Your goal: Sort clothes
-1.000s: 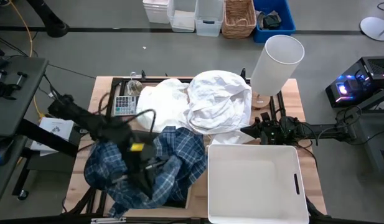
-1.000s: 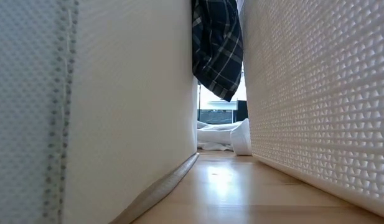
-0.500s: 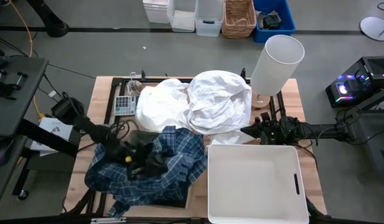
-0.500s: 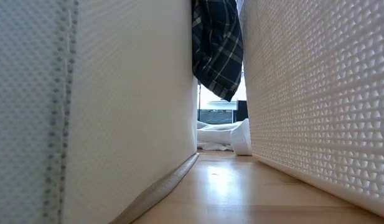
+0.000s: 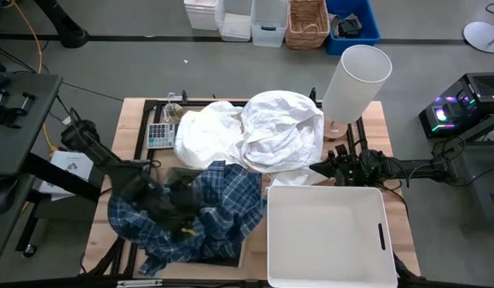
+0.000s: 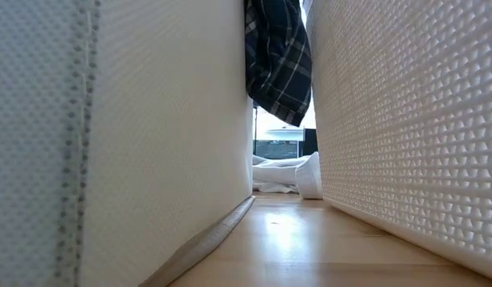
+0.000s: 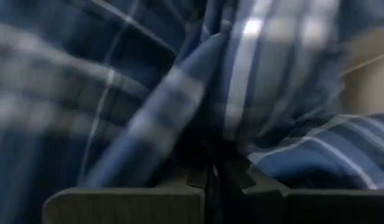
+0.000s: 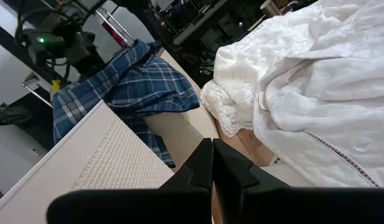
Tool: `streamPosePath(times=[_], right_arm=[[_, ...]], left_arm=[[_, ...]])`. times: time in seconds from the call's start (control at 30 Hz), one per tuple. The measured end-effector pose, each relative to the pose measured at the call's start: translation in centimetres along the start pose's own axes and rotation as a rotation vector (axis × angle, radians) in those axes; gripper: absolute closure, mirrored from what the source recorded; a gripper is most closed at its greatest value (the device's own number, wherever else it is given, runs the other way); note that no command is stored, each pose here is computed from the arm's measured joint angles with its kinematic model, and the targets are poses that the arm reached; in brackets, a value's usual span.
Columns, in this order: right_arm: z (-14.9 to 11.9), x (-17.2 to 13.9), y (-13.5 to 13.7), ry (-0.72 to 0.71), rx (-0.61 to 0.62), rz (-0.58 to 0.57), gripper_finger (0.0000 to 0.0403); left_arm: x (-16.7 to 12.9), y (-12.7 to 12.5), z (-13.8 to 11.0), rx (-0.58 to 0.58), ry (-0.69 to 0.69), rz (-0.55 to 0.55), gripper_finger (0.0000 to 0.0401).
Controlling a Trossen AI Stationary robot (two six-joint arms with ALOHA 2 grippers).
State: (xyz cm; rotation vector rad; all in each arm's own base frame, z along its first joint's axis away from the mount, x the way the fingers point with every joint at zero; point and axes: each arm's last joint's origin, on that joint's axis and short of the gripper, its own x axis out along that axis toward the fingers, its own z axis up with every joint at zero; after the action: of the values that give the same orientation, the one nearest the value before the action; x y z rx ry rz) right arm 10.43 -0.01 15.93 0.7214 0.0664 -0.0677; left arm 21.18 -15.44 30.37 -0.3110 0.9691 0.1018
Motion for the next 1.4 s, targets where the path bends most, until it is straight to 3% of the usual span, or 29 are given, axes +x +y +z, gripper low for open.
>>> streamPosePath(times=[0.27,0.43,0.53,0.67,0.87,0.97,1.13,1.4], right_arm=[[0.0,0.0,0.0,0.000,0.000,0.000,0.0402],[0.0,0.0,0.0,0.000,0.000,0.000,0.0402],[0.0,0.0,0.0,0.000,0.000,0.000,0.0402],[0.0,0.0,0.0,0.000,0.000,0.000,0.0402],[0.0,0.0,0.0,0.000,0.000,0.000,0.0402],[0.0,0.0,0.0,0.000,0.000,0.000,0.0402],[0.0,0.0,0.0,0.000,0.000,0.000,0.0402],[0.0,0.0,0.0,0.000,0.000,0.000,0.0402]], left_arm=[[9.7,-2.1,-0.3,0.174,0.185,0.069,0.0401],[16.2,-1.6,-1.3,0.222,0.348,0.115,0.0401],[18.3,-1.2,-1.3,0.223,0.378,0.097,0.0401],[18.9,-0.4,-0.6,0.198,0.393,0.081,0.0401],[18.7,1.0,0.6,0.130,0.480,-0.004,0.0397],[17.6,1.3,1.2,0.050,0.522,-0.066,0.0372],[12.6,0.9,4.0,0.075,0.474,-0.132,0.0302],[3.2,1.2,9.5,0.217,0.313,-0.229,0.0190]])
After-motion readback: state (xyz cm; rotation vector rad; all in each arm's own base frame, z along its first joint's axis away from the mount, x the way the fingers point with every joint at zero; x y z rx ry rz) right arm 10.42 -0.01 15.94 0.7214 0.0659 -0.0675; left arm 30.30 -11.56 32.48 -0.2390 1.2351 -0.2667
